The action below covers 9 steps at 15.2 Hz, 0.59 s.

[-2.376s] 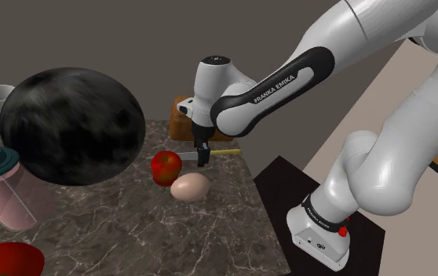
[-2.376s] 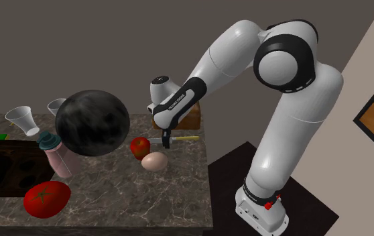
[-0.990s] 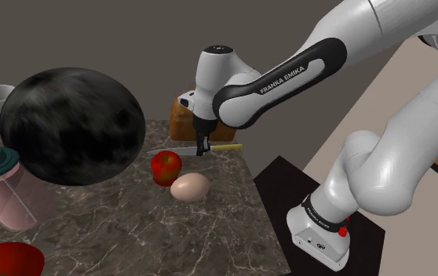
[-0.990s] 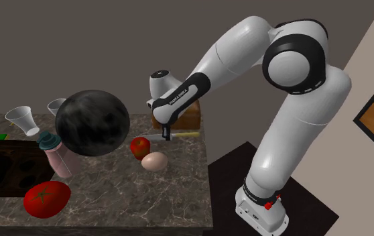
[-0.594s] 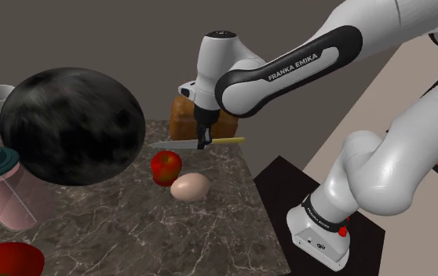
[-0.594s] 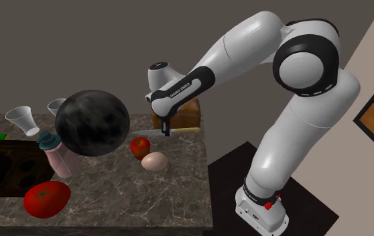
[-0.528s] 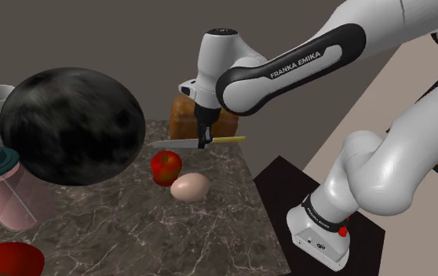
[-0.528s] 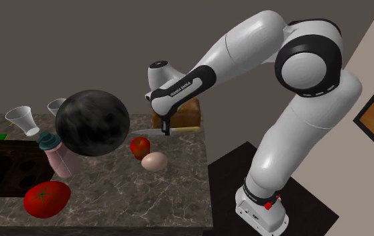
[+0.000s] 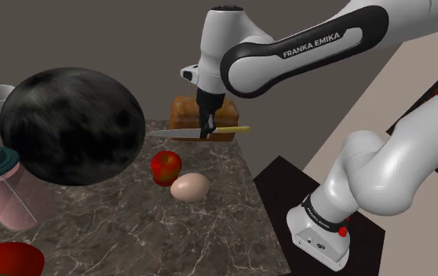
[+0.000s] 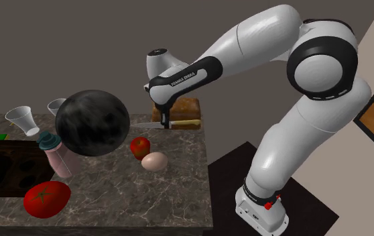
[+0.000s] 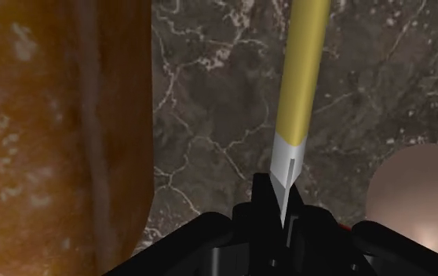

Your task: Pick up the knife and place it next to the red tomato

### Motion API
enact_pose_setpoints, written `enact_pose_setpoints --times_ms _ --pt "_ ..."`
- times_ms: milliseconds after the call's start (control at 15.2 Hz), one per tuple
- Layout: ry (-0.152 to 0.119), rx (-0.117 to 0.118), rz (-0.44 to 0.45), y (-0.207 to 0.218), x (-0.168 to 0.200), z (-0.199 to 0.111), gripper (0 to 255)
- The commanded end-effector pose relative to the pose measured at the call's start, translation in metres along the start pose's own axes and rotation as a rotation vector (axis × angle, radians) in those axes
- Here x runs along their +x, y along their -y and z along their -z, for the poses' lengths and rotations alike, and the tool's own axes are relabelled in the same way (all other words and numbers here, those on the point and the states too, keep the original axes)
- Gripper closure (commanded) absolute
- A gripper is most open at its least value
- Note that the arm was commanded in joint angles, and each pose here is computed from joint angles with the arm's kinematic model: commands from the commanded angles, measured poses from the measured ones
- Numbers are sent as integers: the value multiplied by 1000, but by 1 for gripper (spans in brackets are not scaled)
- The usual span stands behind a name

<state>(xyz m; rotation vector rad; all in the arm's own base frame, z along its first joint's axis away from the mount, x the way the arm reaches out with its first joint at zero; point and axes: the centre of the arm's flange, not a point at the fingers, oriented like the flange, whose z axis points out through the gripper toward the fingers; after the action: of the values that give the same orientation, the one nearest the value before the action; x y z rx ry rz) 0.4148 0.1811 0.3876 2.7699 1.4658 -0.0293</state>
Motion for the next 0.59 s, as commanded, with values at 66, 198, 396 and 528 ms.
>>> enact_pose_setpoints --times_ms 66,198,396,528 --pt "1 0 0 0 1 15 255" --pt "1 0 0 0 0 26 255" --pt "1 0 0 0 0 42 255" --pt "1 0 0 0 0 52 255"
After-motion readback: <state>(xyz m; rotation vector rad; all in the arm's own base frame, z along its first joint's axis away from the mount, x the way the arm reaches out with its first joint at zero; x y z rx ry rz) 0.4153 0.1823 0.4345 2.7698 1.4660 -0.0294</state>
